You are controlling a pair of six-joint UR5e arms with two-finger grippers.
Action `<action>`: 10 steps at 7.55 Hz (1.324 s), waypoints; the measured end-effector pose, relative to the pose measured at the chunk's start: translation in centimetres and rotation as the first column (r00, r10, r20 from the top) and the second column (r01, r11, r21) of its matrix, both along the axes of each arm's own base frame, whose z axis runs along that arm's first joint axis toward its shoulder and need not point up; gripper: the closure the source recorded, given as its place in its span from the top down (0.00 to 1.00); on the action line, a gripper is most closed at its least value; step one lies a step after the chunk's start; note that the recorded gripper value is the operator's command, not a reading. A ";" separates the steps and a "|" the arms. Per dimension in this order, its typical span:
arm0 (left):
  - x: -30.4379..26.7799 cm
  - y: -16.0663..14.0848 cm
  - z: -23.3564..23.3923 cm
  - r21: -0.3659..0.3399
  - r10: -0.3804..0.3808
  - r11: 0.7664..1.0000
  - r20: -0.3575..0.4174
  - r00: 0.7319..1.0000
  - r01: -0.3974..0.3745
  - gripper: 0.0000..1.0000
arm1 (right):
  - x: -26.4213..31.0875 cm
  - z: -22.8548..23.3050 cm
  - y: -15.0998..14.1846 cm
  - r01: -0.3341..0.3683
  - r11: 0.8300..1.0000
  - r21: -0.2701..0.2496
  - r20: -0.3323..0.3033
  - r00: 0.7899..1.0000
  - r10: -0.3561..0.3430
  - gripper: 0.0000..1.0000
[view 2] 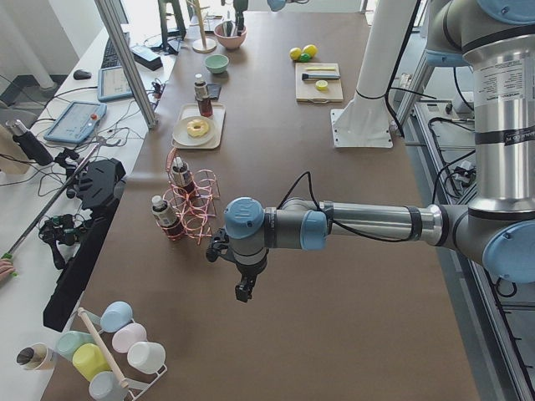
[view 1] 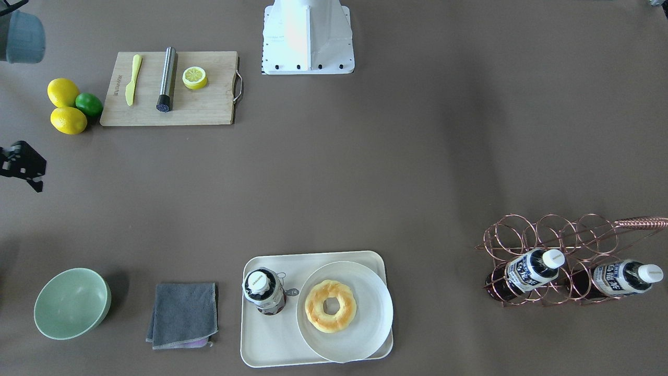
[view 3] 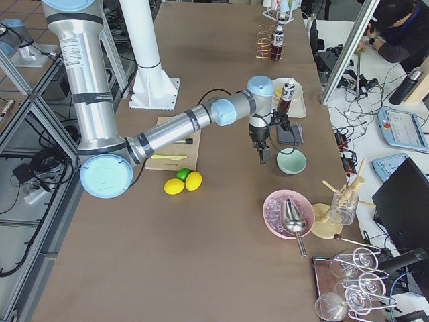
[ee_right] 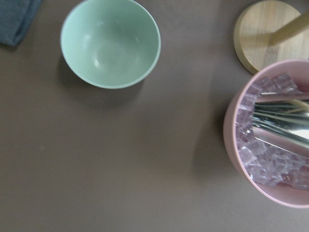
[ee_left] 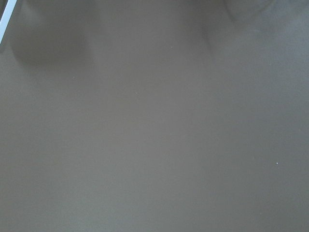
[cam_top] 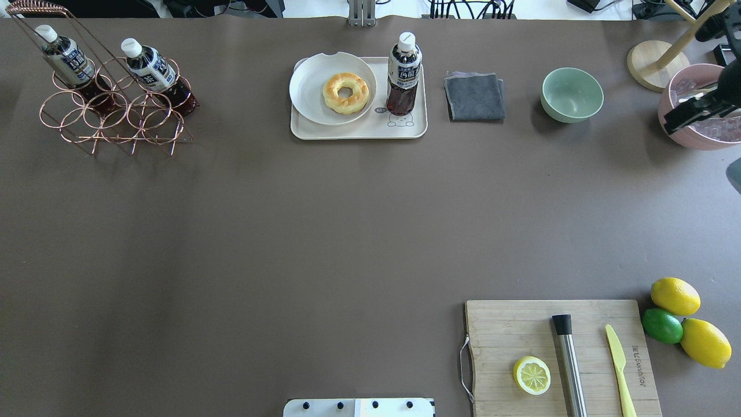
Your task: Place tea on tray
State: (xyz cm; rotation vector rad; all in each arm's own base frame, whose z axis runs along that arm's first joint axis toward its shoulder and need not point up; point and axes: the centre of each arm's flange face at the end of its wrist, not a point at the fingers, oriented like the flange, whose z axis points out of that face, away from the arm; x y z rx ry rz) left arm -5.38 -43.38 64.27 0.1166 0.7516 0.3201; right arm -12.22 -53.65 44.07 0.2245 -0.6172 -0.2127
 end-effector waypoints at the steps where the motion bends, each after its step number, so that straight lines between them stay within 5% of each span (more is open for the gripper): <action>1: 0.0 0.0 0.0 -0.001 0.000 1.000 0.000 1.000 0.000 0.99 | 3.2 3.7 1.5 0.034 0.999 -0.011 -0.032 0.999 -0.034 1.00; 7: 0.0 0.1 0.2 -0.005 0.000 1.000 0.001 1.000 0.000 0.99 | 16.4 19.9 6.4 0.068 0.982 -0.177 0.051 0.997 -0.060 1.00; 10: 0.0 0.4 0.7 -0.016 0.001 1.000 0.003 1.000 0.000 0.99 | 17.2 22.7 8.2 0.057 0.972 -0.229 0.051 0.998 -0.046 1.00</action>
